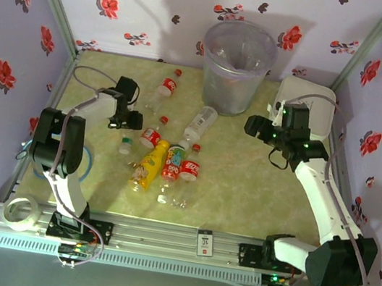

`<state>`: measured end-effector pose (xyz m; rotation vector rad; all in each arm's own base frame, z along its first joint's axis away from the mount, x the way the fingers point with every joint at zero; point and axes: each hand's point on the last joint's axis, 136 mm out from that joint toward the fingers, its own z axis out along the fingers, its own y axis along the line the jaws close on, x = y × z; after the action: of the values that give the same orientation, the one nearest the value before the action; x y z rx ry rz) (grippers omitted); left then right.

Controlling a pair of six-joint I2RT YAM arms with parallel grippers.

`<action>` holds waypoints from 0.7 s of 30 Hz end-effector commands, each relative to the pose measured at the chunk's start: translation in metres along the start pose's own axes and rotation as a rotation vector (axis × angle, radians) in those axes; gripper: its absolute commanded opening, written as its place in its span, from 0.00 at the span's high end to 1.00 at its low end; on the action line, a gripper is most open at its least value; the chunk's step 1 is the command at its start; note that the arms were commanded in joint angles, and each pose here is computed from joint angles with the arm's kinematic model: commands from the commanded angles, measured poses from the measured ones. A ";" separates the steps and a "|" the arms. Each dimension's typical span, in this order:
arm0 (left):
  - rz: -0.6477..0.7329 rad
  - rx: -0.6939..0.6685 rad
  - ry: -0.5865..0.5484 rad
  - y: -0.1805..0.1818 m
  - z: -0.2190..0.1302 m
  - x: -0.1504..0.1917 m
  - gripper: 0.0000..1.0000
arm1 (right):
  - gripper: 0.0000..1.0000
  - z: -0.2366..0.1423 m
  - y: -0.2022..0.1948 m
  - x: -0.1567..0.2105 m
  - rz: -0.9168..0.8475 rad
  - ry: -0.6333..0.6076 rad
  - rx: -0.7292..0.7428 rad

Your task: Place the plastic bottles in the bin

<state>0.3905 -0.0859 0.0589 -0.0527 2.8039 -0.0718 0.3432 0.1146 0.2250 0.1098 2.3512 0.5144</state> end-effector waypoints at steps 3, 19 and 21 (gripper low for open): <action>-0.030 0.011 -0.103 -0.003 -0.040 -0.027 0.42 | 0.15 0.013 0.045 0.010 -0.032 0.044 -0.147; -0.386 0.642 -0.360 -0.087 -0.172 -0.063 0.47 | 0.19 0.065 0.234 0.050 -0.108 0.077 -0.677; -0.433 0.708 -0.371 -0.096 -0.180 -0.063 0.48 | 0.18 0.071 0.247 0.051 -0.111 0.072 -0.704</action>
<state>0.3921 -0.1478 0.2366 -0.3472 2.2977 -0.7840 0.3249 0.3477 0.1963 -0.3477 2.2780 1.1322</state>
